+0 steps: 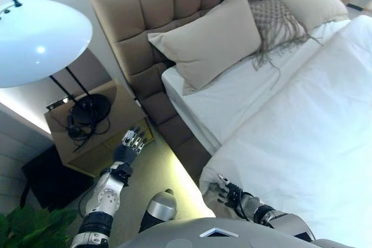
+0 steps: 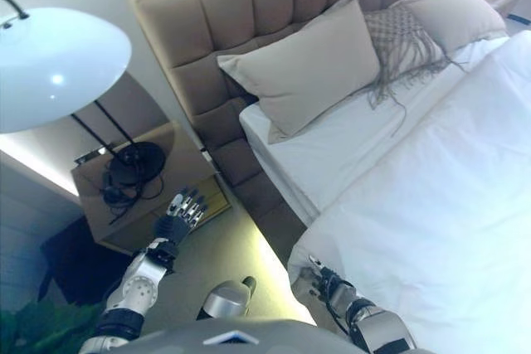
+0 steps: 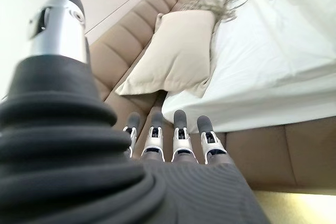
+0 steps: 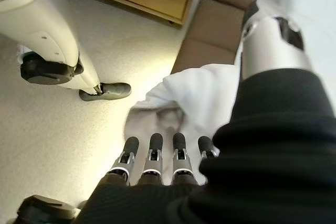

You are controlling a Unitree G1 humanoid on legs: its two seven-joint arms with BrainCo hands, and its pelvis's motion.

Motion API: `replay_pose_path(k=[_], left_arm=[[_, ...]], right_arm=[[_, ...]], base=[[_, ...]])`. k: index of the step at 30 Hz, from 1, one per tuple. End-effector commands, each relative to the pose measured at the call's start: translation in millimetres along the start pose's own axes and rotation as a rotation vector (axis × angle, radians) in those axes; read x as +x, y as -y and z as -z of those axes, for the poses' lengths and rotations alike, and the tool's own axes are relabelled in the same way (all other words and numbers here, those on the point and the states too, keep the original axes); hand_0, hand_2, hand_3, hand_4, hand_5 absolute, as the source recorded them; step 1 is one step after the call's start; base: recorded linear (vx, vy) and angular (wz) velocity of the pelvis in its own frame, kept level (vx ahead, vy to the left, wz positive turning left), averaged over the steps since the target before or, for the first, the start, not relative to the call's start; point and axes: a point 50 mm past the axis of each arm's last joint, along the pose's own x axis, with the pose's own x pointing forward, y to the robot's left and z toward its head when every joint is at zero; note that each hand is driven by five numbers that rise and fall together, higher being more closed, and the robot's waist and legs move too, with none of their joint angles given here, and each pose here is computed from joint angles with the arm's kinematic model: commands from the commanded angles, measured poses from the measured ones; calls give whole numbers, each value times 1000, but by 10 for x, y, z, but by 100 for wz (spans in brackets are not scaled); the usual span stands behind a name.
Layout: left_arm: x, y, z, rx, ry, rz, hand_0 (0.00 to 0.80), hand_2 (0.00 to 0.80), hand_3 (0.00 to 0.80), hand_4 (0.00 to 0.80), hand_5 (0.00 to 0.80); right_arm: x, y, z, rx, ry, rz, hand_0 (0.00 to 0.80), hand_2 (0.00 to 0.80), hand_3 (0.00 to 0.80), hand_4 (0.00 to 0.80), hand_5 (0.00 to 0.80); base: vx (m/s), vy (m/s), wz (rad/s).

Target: Make the bed neatly

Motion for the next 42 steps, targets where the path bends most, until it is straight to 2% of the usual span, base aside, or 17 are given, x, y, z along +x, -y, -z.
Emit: replay_pose_path(k=[1, 8, 17, 23, 26, 31, 42], left_arm=[[86, 146, -278, 22, 115, 63, 0, 0, 0, 0, 0], [8, 33, -337, 25, 136, 13, 0, 0, 0, 0, 0], [16, 21, -377, 19, 168, -8, 0, 0, 0, 0, 0], [-46, -53, -398, 5, 192, -54, 0, 0, 0, 0, 0], [-64, -87, -412, 16, 192, -66, 0, 0, 0, 0, 0], [-56, -89, -430, 114, 170, -65, 0, 0, 0, 0, 0], [10, 57, -482, 329, 175, 33, 0, 0, 0, 0, 0]], right_arm=[[-68, -55, -509, 11, 237, -85, 0, 0, 0, 0, 0], [-211, -58, -753, 60, 417, -189, 0, 0, 0, 0, 0], [-389, -282, -949, 132, 556, -286, 0, 0, 0, 0, 0], [-541, -375, -1118, 177, 661, -297, 0, 0, 0, 0, 0], [-609, -336, -1211, 179, 733, -247, 0, 0, 0, 0, 0], [-631, -241, -1296, 153, 778, -200, 0, 0, 0, 0, 0], [-726, -199, -1291, 148, 843, -313, 0, 0, 0, 0, 0]], base=[[-53, -53, -17], [-61, -51, -20], [-40, -44, -4], [-7, -27, -12], [16, -18, -6], [31, -13, -6], [-22, -43, -10]])
